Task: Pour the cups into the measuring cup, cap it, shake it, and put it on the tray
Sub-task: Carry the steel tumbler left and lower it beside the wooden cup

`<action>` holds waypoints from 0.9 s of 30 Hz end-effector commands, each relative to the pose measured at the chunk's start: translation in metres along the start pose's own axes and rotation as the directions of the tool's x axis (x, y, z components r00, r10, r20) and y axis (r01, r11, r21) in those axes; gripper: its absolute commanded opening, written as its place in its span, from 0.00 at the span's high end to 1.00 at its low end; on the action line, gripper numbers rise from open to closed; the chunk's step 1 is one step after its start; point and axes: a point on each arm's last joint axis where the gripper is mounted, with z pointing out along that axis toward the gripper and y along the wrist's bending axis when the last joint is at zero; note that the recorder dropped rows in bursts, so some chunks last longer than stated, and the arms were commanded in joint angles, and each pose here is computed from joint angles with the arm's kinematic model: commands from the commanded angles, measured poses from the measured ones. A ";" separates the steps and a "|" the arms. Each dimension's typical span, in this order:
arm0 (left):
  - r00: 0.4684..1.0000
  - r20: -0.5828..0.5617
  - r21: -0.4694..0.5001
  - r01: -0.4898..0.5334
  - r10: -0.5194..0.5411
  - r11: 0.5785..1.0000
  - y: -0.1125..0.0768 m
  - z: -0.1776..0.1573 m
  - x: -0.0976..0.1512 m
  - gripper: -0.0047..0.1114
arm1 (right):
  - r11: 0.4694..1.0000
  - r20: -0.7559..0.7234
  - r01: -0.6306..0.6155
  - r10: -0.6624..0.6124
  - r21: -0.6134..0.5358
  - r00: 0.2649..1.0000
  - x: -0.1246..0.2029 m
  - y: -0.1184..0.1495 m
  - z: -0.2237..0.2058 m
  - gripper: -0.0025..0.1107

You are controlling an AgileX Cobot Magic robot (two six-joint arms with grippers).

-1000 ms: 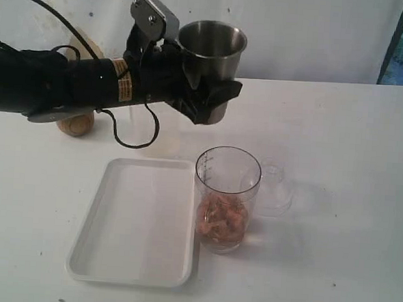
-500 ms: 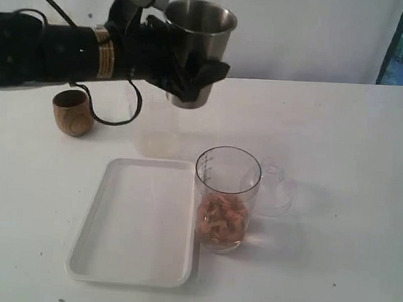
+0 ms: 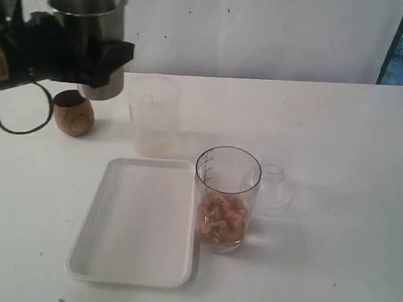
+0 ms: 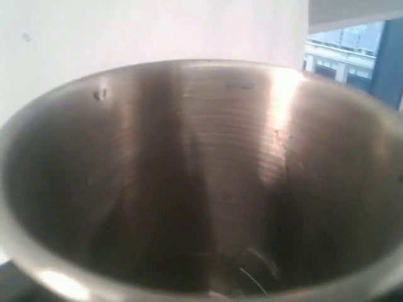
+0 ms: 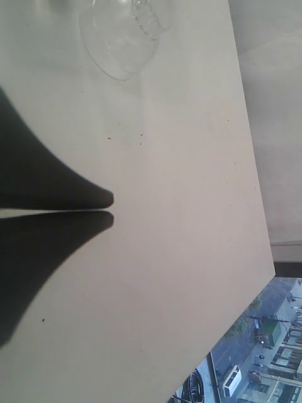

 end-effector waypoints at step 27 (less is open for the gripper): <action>0.999 0.014 -0.229 0.036 -0.033 0.973 0.083 -0.009 0.170 0.96 | 1.000 0.006 -0.006 0.006 0.001 1.000 0.001 0.000 0.000 0.98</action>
